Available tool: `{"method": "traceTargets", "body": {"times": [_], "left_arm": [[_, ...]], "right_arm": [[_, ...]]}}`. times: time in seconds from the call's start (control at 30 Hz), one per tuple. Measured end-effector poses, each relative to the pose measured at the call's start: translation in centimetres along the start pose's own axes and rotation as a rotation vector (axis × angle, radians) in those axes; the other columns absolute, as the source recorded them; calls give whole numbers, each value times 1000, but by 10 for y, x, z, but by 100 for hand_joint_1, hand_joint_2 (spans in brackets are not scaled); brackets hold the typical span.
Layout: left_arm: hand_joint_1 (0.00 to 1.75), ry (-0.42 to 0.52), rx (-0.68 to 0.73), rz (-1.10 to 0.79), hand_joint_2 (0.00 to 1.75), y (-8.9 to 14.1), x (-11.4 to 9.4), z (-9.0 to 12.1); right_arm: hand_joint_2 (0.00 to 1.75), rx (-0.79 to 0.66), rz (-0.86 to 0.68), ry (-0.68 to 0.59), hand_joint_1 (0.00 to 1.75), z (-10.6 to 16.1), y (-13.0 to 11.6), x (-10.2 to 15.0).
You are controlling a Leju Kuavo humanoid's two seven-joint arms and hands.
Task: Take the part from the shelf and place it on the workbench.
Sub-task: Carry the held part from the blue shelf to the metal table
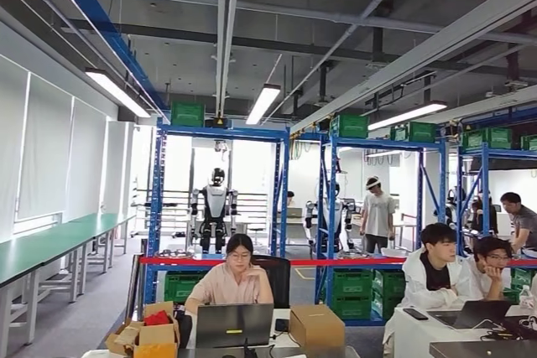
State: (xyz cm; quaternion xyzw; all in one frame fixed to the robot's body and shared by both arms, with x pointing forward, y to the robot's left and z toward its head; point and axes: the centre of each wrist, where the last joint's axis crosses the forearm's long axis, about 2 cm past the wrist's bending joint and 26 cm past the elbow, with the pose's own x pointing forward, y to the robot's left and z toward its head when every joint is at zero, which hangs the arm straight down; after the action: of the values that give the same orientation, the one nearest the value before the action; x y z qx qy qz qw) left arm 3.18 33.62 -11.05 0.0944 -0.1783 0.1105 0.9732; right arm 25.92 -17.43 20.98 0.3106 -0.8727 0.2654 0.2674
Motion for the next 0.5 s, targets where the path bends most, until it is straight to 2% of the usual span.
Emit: {"method": "traceTargets", "body": {"times": [0.5], "left_arm": [[0, -9, -10, 1, 175, -3, 1, 0]], "right_arm": [[175, 0, 4, -3, 175, 0, 0, 1]]}}
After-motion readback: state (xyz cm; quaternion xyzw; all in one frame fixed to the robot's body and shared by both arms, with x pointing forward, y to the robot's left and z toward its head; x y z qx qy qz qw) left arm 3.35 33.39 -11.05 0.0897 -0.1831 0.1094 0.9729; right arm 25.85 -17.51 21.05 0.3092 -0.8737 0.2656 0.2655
